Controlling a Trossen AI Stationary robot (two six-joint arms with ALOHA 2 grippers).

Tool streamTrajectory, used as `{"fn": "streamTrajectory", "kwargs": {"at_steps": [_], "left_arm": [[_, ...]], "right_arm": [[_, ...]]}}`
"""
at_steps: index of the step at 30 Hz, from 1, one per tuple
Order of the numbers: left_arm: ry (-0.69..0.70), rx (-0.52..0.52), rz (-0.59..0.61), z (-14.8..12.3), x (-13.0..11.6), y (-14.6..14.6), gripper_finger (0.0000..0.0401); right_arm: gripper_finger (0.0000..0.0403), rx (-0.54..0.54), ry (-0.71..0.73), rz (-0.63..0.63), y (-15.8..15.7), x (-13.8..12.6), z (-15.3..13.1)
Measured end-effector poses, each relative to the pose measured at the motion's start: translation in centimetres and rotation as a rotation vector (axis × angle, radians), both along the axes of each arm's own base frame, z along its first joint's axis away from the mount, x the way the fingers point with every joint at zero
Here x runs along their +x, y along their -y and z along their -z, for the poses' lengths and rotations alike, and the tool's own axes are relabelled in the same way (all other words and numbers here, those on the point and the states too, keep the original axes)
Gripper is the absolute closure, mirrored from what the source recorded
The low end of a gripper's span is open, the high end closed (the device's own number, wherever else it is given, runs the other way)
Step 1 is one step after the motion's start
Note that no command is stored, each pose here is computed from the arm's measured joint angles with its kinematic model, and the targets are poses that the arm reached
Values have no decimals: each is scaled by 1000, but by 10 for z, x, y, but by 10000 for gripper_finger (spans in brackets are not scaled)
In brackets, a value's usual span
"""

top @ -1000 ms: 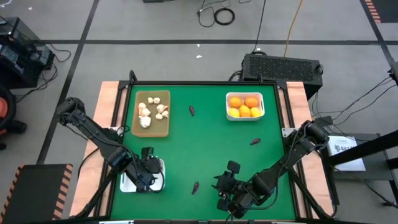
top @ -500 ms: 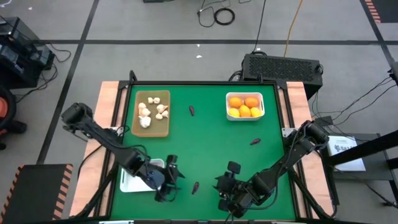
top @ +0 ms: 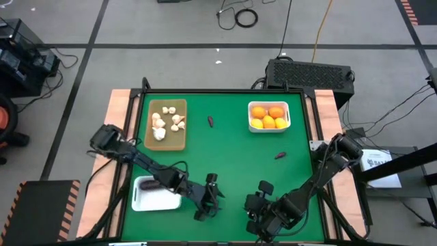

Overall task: Sort produce into baskets
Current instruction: Put the eggplant into the bottom white bin

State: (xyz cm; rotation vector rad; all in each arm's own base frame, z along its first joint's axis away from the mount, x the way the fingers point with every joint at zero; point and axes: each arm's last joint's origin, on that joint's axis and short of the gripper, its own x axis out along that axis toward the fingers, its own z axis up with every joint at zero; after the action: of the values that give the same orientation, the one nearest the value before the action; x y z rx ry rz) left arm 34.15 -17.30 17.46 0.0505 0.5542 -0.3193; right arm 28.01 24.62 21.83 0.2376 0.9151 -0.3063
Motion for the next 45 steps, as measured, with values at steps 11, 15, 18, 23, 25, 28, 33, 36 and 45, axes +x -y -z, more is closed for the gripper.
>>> {"fn": "streamTrajectory", "kwargs": {"at_steps": [11,15,18,23,25,28,33,36,45], "left_arm": [[-299,-64,-128,-3,26,-32,170],[-420,-180,-106,-8,23,-26,170],[-422,-219,-99,-10,20,-15,170],[-431,-211,-181,-4,16,-5,170],[-427,-188,-225,2,16,-1,170],[-434,-164,-261,13,15,6,170],[-441,-150,-325,25,14,11,170],[-454,-136,-337,32,15,11,170],[-471,-112,-351,36,13,11,170]], "right_arm": [[259,42,-30,95,-14,-26,3],[259,23,-7,83,-19,-31,2],[259,-17,16,61,-20,-32,2],[259,-44,27,50,-19,-31,1],[259,-49,27,44,-19,-31,1],[259,-50,26,42,-19,-31,1],[259,-44,31,42,-20,-31,1],[259,-41,33,42,-20,-30,1],[259,-36,37,42,-20,-30,1]]}}
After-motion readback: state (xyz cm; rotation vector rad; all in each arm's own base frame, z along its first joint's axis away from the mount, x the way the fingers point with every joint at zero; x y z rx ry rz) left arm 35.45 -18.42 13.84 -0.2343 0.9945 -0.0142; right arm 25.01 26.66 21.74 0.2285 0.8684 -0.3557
